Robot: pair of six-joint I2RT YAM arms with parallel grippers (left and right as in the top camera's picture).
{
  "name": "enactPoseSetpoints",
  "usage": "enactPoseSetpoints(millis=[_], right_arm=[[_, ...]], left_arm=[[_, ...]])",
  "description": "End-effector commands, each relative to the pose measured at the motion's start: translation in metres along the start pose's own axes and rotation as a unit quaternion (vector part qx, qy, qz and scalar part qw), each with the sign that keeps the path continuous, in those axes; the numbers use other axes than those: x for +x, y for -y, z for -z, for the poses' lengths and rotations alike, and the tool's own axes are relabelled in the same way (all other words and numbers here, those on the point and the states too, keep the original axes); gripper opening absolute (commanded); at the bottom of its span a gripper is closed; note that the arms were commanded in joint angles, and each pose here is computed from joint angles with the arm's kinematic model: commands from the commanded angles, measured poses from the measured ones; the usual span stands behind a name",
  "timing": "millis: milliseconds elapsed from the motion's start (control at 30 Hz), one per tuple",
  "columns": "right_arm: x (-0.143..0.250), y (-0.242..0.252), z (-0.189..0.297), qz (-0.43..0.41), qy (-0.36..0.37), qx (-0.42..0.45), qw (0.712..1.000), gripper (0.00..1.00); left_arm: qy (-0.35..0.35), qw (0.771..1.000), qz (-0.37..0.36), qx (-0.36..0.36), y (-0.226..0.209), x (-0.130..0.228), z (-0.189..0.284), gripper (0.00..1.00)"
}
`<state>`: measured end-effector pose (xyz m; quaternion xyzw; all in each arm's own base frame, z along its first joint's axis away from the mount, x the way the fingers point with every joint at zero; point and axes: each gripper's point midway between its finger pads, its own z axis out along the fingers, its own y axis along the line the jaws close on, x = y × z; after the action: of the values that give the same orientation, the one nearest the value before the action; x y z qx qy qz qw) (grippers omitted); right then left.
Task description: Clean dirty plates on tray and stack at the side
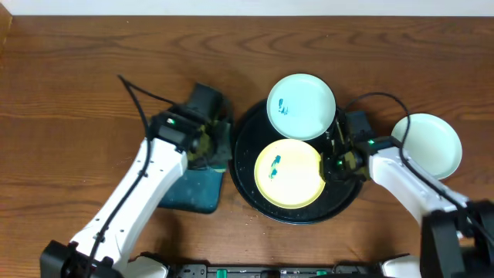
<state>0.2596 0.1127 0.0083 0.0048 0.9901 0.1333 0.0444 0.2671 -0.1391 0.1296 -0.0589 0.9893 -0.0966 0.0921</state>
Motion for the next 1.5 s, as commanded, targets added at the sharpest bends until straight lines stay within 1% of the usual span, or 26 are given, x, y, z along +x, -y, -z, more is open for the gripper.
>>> enactPoseSetpoints(millis=[0,33,67,100,200,300,400,533,667,767,867,900,967,1033,1200,1300,1467], right_arm=[[0.003,-0.003,-0.015,0.004,-0.023,-0.019,1.0,0.19],[0.003,-0.002,-0.019,0.003,-0.026,-0.018,0.999,0.1],[0.004,-0.001,-0.021,0.003,-0.028,-0.017,0.999,0.04],[0.004,-0.001,-0.022,0.002,-0.031,-0.016,0.999,0.01],[0.004,0.001,-0.023,0.002,-0.031,-0.013,0.999,0.01],[0.004,0.011,-0.023,-0.016,-0.028,0.017,0.999,0.01],[0.007,0.018,-0.022,-0.026,-0.032,0.036,0.998,0.01],[0.009,0.018,-0.022,-0.027,-0.035,0.037,0.998,0.01],[0.009,0.018,-0.022,-0.027,-0.035,0.037,0.998,0.01],[0.009,0.018,-0.022,-0.027,-0.035,0.037,0.998,0.01],[0.009,0.018,-0.022,-0.027,-0.035,0.037,0.998,0.01],[0.009,0.018,-0.022,-0.027,-0.036,0.037,0.998,0.01],[0.01,0.018,-0.022,-0.027,-0.036,0.037,0.998,0.01],[0.01,0.018,-0.022,-0.027,-0.037,0.038,0.998,0.01],[0.012,0.019,-0.022,-0.028,-0.04,0.039,0.998,0.01],[0.013,0.021,-0.021,-0.027,-0.043,0.044,0.998,0.01],[0.015,0.024,-0.021,-0.027,-0.045,0.054,0.997,0.01]], left_arm=[[-0.004,0.999,-0.046,0.023,0.028,0.007,-0.004,0.07],[-0.005,0.998,-0.056,0.026,0.035,0.009,-0.007,0.07],[-0.006,0.997,-0.065,0.028,0.04,0.011,-0.01,0.07],[-0.008,0.997,-0.072,0.03,0.046,0.013,-0.015,0.08],[-0.018,0.996,-0.081,0.031,0.06,0.019,-0.03,0.08],[-0.034,0.997,-0.062,0.032,0.075,0.027,-0.049,0.08],[-0.046,0.996,-0.063,0.04,0.093,0.034,-0.07,0.08],[-0.07,0.992,-0.078,0.072,0.123,0.049,-0.099,0.08],[-0.089,0.993,-0.054,0.059,0.132,0.063,-0.134,0.07],[-0.12,0.99,-0.051,0.056,0.133,0.077,-0.156,0.08],[-0.134,0.99,-0.046,0.025,0.119,0.083,-0.172,0.07],[-0.129,0.991,-0.038,-0.003,0.106,0.08,-0.177,0.07],[-0.098,0.992,-0.002,-0.076,0.076,0.069,-0.177,0.07],[-0.071,0.989,0.02,-0.124,0.055,0.058,-0.171,0.08],[-0.016,0.974,0.016,-0.228,0.016,0.029,-0.148,0.07],[-0.004,0.967,0.011,-0.254,0.004,0.022,-0.142,0.07],[-0.019,0.966,0.003,-0.257,0.001,0.025,-0.141,0.07]])
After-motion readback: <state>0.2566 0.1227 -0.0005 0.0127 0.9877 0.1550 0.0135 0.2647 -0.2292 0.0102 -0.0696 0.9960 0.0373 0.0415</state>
